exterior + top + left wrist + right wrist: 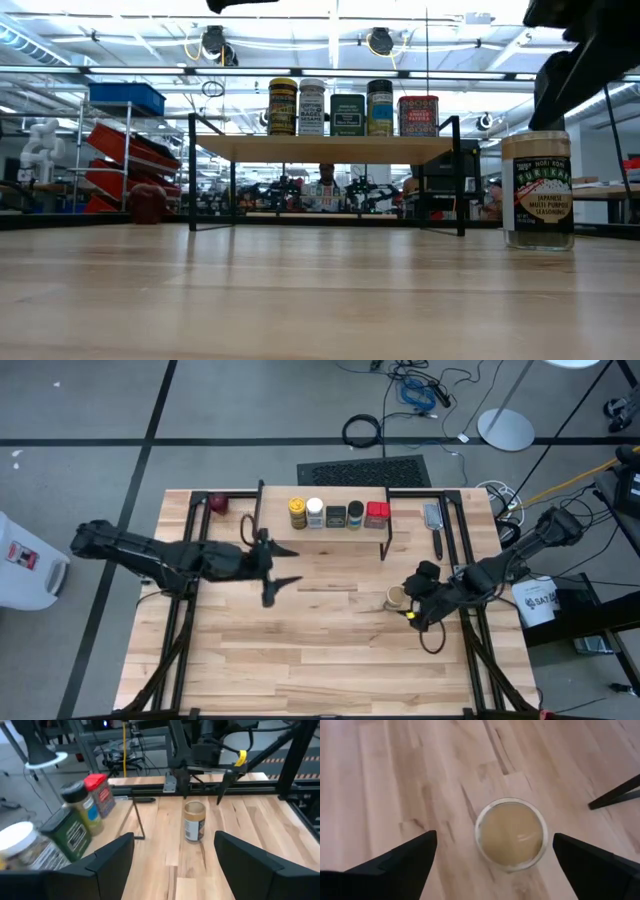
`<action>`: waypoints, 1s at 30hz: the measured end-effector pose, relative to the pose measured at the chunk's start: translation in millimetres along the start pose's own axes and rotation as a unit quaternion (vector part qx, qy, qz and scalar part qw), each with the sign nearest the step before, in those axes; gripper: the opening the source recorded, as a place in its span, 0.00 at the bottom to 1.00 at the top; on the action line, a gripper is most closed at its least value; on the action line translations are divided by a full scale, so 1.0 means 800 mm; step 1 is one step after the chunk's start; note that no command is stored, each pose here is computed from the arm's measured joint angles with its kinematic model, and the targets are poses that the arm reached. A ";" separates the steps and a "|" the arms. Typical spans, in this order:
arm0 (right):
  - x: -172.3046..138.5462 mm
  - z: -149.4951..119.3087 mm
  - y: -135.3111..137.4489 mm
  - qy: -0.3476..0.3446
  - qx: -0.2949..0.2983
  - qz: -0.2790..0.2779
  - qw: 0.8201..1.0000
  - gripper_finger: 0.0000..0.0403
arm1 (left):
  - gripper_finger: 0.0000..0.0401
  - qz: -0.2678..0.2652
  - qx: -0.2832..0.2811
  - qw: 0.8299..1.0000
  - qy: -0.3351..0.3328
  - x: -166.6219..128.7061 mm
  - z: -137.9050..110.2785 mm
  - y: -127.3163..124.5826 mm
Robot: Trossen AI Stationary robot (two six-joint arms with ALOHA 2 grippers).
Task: Shelf spices
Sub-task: Put the brown seasoning bottle on the shelf
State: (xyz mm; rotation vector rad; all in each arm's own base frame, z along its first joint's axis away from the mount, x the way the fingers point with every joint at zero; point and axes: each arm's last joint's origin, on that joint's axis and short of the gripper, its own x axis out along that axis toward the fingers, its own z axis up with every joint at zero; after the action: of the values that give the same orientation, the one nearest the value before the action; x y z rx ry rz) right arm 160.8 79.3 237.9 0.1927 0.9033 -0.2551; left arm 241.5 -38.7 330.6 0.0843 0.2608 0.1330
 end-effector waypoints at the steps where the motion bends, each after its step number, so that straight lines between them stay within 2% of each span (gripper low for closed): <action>1: 0.003 0.001 0.000 0.002 -0.005 -0.006 1.000 0.97 | 0.71 0.001 0.009 1.000 -0.002 0.005 -0.001 -0.004; 7: 0.015 0.005 -0.004 0.019 -0.008 -0.023 1.000 0.99 | 0.71 -0.004 0.048 0.999 -0.021 0.022 -0.002 -0.021; 14: 0.028 0.010 -0.010 0.042 -0.007 -0.034 0.999 0.99 | 0.71 -0.008 0.052 0.998 -0.043 0.022 0.003 -0.025; 19: 0.041 0.013 -0.010 0.065 -0.016 -0.031 0.997 0.99 | 0.71 -0.014 0.052 0.997 -0.050 0.021 0.004 -0.029; 24: 0.051 0.018 -0.003 0.056 -0.038 -0.018 0.998 0.98 | 0.71 -0.024 0.051 0.997 -0.055 0.020 0.005 -0.032; 30: 0.062 0.019 -0.004 0.084 -0.028 -0.003 0.996 0.94 | 0.71 -0.025 0.051 0.997 -0.055 0.020 0.005 -0.032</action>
State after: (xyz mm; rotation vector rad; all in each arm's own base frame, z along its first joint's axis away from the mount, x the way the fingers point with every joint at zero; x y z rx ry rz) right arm 200.5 65.4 207.3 0.1613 1.0773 -0.2213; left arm 260.8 -62.3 328.1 0.1859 0.1589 0.0640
